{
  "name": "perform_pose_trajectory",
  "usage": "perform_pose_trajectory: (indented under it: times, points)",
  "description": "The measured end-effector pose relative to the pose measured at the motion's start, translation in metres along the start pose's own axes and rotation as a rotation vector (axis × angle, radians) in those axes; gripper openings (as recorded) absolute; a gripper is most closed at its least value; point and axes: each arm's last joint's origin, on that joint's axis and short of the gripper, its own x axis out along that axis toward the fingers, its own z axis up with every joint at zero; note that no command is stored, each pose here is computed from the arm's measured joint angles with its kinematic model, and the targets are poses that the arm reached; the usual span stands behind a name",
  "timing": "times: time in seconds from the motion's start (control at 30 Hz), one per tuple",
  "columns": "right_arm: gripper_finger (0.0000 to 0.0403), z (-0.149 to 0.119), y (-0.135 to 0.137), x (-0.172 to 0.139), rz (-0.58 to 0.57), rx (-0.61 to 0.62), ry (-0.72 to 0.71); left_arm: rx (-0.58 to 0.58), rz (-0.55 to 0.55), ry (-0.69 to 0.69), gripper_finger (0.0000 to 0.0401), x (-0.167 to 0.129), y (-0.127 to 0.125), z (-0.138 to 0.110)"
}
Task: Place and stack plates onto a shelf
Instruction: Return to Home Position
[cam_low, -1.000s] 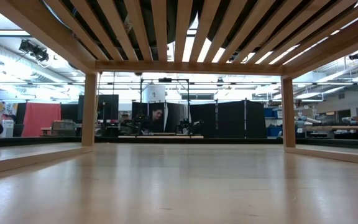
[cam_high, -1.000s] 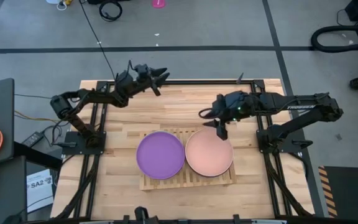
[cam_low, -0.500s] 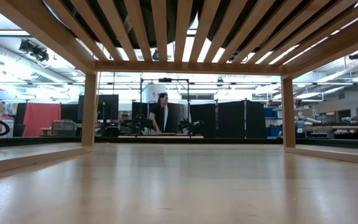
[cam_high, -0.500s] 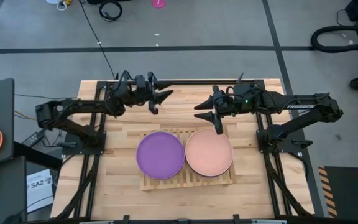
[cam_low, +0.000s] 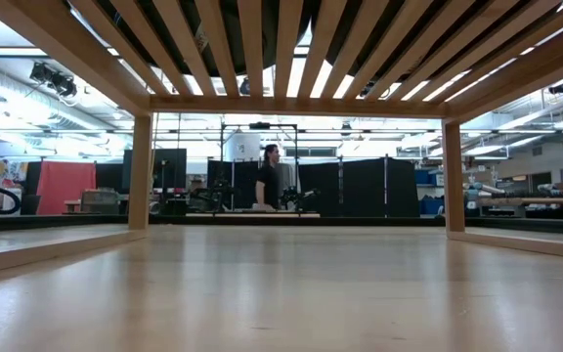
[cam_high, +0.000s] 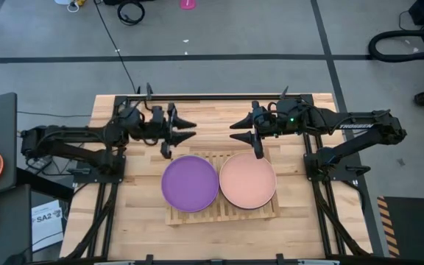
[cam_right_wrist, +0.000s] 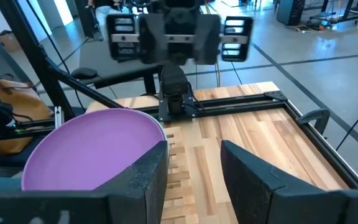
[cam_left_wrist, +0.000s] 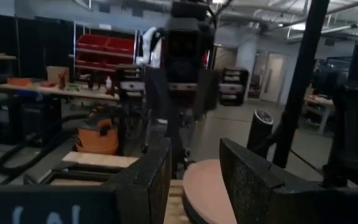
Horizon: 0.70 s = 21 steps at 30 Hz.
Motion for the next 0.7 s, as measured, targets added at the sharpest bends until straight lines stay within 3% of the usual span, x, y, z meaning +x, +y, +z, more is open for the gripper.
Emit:
perform_pose_trajectory:
  times: [0.3, 0.7]
  points:
    - [0.0154, 0.000, 0.000, 0.000, -0.001, 0.000, 0.000, -0.022, -0.009, 0.059, 0.0132, -0.022, -0.033, 0.009]
    - [0.0154, 0.000, 0.000, 0.000, -0.002, 0.000, 0.000, 0.018, -0.014, 0.161, 0.0014, -0.076, -0.045, 0.026]
